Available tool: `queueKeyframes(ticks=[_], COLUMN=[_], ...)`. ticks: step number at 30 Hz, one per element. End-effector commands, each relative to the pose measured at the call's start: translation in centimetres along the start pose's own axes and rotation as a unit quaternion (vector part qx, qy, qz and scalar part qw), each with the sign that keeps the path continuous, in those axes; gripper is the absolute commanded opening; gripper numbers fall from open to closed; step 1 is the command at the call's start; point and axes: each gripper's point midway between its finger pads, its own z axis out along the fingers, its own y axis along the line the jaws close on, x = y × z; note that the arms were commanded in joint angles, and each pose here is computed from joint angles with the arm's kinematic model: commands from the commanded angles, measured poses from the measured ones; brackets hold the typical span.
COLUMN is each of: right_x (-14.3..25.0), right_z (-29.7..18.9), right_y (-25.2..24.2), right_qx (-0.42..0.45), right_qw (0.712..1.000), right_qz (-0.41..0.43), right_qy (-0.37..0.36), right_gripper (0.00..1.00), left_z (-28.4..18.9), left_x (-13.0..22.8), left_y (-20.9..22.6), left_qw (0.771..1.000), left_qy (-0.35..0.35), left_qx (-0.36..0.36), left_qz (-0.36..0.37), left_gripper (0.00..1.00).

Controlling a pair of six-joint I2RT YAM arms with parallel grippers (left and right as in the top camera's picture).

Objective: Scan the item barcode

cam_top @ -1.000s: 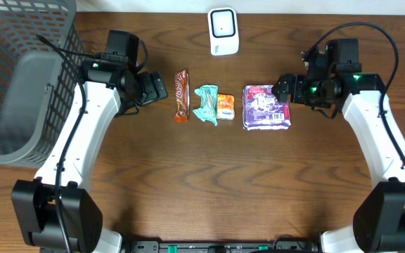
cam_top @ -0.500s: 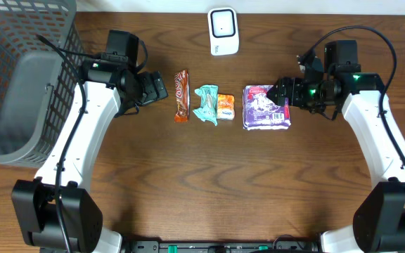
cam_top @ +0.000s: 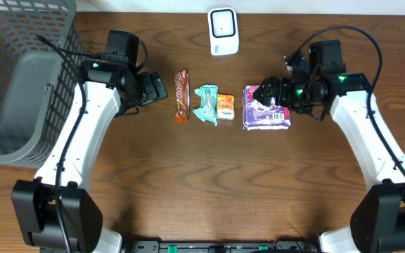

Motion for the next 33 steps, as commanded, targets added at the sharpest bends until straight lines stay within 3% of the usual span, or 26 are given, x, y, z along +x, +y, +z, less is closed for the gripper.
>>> queueKeyframes(ticks=[1,33], right_x=[-0.6,0.7], right_z=[-0.3,0.9], right_y=[0.5,1.7], right_qx=[-0.005,0.025], right_qw=[1.0,0.999], right_qz=[0.002,-0.027], right_qy=[-0.01,0.004], right_gripper=[0.99,0.99], left_z=[-0.2,-0.2], left_x=[-0.3,-0.3], left_y=[0.1,0.1], left_qw=[1.0,1.0], left_qy=[-0.006,-0.006], left_qx=[-0.004,-0.004], left_qz=[-0.001,-0.001], left_gripper=[0.98,0.98])
